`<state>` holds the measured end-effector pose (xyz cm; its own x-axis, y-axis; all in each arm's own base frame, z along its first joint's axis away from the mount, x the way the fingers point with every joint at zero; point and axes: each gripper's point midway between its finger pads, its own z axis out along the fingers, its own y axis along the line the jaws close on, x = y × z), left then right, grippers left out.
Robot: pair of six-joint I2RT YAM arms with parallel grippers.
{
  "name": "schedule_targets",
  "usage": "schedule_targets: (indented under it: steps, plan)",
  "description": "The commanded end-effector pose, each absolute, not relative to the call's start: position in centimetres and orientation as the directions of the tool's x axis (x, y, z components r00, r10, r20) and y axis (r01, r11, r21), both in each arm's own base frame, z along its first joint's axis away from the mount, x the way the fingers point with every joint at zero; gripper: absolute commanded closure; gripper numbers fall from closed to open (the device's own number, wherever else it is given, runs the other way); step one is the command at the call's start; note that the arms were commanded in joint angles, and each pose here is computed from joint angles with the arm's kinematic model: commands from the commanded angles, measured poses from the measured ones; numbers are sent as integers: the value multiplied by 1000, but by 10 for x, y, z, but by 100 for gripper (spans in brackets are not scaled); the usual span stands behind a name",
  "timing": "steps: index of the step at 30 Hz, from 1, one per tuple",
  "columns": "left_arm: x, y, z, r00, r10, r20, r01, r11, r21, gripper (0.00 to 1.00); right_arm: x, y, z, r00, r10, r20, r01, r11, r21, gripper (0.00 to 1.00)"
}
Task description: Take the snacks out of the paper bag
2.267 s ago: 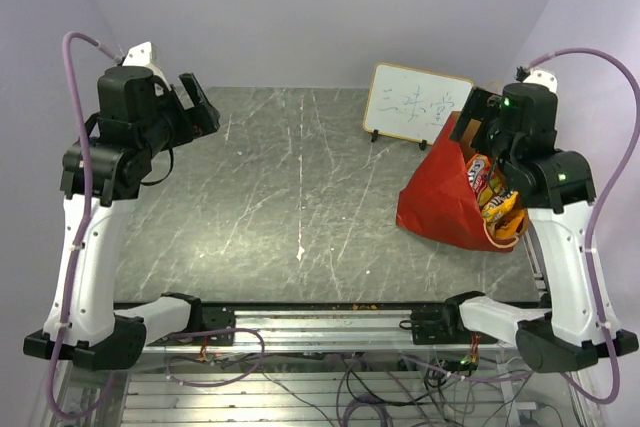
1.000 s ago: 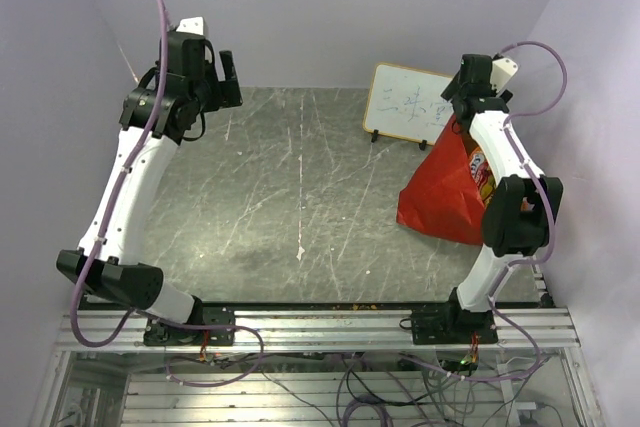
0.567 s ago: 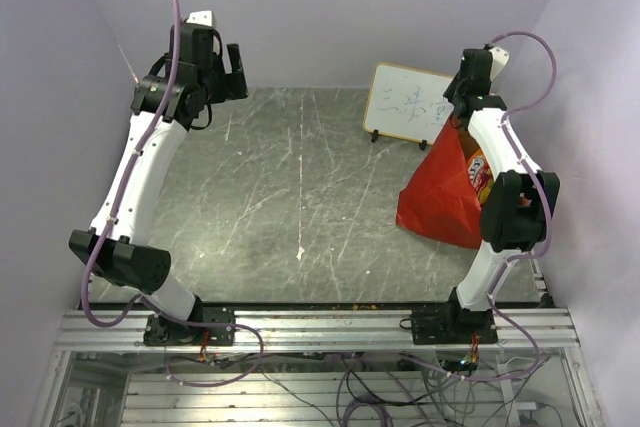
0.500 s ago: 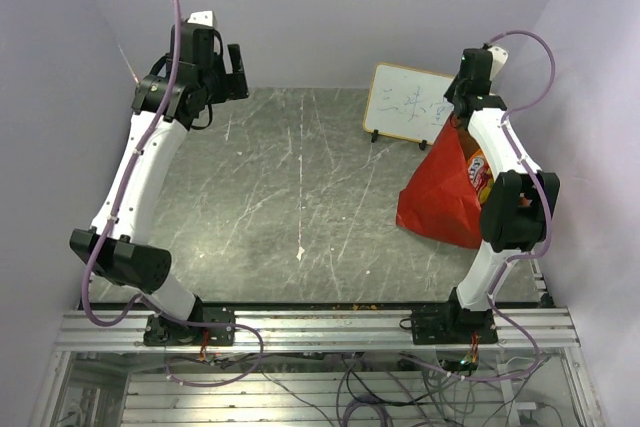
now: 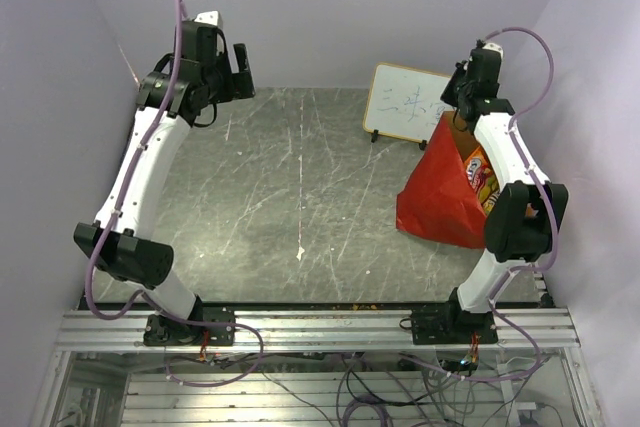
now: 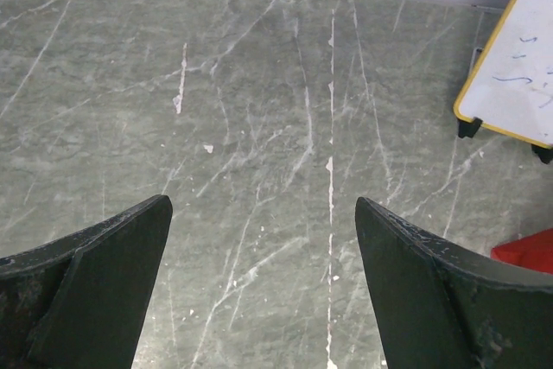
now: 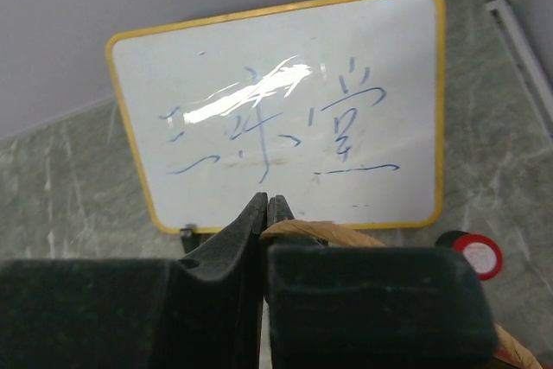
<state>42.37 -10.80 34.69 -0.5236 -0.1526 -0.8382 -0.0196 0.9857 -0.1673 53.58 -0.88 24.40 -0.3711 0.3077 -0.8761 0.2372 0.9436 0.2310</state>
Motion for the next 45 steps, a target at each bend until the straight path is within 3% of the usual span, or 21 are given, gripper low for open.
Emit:
schedule_targets:
  steps: [1, 10, 18, 28, 34, 37, 40, 45]
  plan:
    - [397, -116, 383, -460, -206, -864, 40, 967, -252, 2, 527, 23, 268, -390, 307, -868, 70, 950, 304, 100]
    - [348, -122, 376, -532, -273, -801, 57, 933, -356, 2, 474, 86, 272, -555, 281, -783, -159, 888, 432, 100]
    - [317, -127, 381, -556, -305, -773, 91, 902, -422, 2, 406, 156, 265, -659, 160, -735, -303, 838, 453, 100]
    - [293, -138, 376, -595, -359, -719, 109, 851, -514, 2, 313, 296, 252, -706, -72, -704, -536, 704, 466, 100]
    - [280, -161, 369, -669, -418, -615, 117, 757, -642, 2, 288, 324, 254, -712, -126, -690, -571, 676, 466, 98]
    - [279, -166, 361, -687, -423, -592, 118, 738, -664, 2, 289, 315, 267, -690, -117, -714, -568, 699, 435, 84]
    - [282, -175, 354, -709, -432, -558, 119, 706, -698, 2, 287, 304, 289, -654, -122, -747, -581, 713, 392, 55]
    - [283, -198, 356, -747, -431, -507, 179, 604, -776, 2, 284, 255, 314, -610, -120, -783, -494, 830, 258, 20]
